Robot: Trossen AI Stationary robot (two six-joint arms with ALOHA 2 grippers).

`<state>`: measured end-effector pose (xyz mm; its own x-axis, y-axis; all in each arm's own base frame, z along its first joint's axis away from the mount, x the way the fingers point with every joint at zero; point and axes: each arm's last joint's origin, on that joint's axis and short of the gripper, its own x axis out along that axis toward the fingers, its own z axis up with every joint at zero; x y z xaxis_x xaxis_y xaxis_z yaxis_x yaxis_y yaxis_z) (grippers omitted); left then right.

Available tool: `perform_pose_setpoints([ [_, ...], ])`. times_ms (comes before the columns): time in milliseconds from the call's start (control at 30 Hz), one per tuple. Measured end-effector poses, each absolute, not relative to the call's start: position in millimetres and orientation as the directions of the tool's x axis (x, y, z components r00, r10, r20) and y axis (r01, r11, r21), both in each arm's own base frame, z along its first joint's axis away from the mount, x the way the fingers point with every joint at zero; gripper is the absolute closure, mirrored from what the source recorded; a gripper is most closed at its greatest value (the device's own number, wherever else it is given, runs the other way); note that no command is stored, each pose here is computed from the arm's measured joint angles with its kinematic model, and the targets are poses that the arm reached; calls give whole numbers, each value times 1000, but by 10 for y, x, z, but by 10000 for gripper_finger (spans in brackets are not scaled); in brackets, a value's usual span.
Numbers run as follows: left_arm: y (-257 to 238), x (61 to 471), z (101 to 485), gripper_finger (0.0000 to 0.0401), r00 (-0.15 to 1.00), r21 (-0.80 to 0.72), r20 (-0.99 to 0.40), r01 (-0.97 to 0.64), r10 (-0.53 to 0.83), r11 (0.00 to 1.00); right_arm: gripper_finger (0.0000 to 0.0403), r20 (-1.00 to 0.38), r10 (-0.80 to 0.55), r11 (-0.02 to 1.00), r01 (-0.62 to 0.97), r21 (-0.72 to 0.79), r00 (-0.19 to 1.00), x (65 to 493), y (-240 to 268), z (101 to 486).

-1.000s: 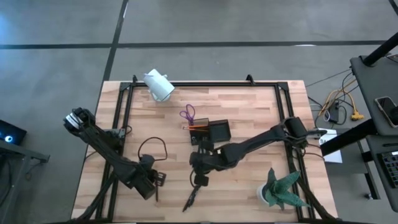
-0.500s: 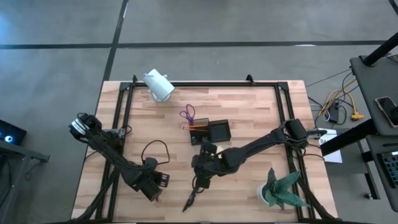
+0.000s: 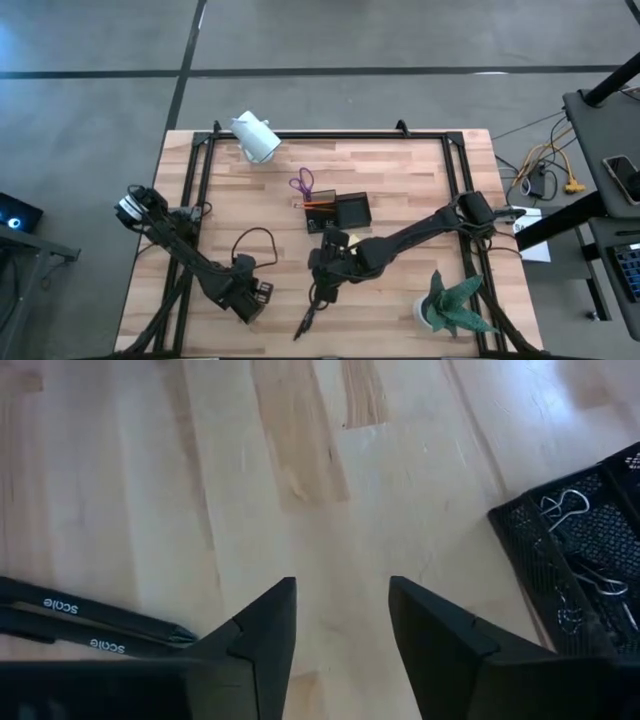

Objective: Pick and place office supplies into organizer
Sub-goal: Put the top black pen into the black desk organizer

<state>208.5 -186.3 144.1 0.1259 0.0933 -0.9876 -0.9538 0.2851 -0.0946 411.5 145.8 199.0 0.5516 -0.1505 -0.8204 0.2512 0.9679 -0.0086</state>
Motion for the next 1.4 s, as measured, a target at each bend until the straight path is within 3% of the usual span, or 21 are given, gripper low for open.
perform_pose_setpoints([
  [167,-1861,2085,1438,376,133,-98,-986,-951,100,293,250,-820,-151,968,250,-10,552,4116,1455,1990],
  [700,-1872,2125,1508,381,185,-135,-975,-931,120,338,252,-823,-153,968,251,-14,547,4122,1456,1966],
  [1000,-1823,2191,1738,383,340,-262,-919,-905,200,335,253,-814,-178,965,259,-36,553,4116,1456,1978],
  [1200,-1745,2272,2119,383,579,-362,-728,-779,366,511,262,-713,-363,926,319,-203,599,3948,1616,2172],
  [1400,-1420,2368,2538,383,677,-162,-417,-712,606,683,266,-561,-553,832,447,-329,616,3592,1756,2525],
])
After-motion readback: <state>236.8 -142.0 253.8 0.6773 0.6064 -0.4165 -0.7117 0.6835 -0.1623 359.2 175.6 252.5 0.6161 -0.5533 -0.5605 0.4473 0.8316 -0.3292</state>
